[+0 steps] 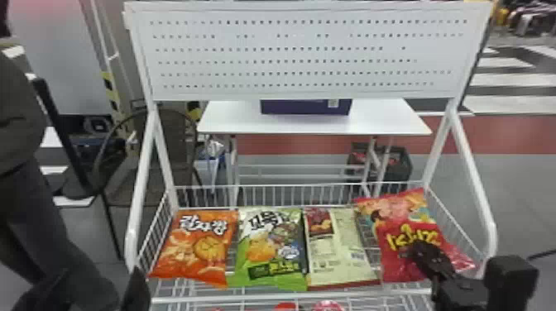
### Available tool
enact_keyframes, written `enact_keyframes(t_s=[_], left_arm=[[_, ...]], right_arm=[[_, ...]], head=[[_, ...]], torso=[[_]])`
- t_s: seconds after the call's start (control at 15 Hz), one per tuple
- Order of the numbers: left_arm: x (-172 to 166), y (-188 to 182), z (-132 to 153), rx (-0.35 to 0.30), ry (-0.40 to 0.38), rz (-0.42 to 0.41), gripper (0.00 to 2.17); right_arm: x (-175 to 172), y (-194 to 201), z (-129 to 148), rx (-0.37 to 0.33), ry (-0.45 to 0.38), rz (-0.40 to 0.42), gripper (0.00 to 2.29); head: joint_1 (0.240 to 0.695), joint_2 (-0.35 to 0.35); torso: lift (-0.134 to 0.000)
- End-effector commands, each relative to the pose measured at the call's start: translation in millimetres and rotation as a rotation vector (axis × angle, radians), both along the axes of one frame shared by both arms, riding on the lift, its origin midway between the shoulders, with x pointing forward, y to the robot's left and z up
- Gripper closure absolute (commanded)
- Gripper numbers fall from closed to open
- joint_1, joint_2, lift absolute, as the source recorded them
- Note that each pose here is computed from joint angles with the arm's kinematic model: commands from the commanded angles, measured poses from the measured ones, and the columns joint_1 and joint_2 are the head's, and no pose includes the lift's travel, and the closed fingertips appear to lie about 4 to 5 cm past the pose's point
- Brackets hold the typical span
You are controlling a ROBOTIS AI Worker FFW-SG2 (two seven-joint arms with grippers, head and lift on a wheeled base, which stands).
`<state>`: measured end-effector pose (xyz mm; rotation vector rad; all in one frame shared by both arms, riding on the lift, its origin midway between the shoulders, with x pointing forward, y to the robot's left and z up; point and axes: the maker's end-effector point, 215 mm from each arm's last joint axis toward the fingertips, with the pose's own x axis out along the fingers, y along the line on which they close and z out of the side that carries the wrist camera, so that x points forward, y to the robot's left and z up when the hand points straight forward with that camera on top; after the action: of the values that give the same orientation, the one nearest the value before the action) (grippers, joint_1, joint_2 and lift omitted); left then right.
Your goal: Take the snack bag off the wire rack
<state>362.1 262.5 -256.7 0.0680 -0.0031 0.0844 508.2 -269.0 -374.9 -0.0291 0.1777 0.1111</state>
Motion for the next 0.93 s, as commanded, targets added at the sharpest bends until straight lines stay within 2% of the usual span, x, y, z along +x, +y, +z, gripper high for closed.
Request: enact_keyframes(t_s=[0.0,0.2,0.53,0.73,0.87], left_arm=[[1,0,1,-0.002,-0.003,-0.001,0.16],[1,1,1,0.001,-0.003,-0.001,0.16],[1,0,4,0.002,-0.007,-0.004,0.16],[1,1,4,0.005,-0.008,-0.004,0.16],[0,2,3,0.005,-0.005,-0.004,0.16]], right_arm=[[-16,0,35,-0.011,-0.048,0.006,2.24],[-42,-3,64,0.001,-0.088,0.017,2.24],[-85,-3,110,0.051,-0.214,0.028,2.24],[-103,-7,123,0.067,-0.254,0.027,2.24],[-111,-8,122,0.067,-0.257,0.028,2.24]], head=[[0.499,0.0],[0.499,0.0],[0.499,0.0],[0.499,0.0],[0.499,0.0]], torso=[[0.0],[0.0],[0.0],[0.0],[0.0]])
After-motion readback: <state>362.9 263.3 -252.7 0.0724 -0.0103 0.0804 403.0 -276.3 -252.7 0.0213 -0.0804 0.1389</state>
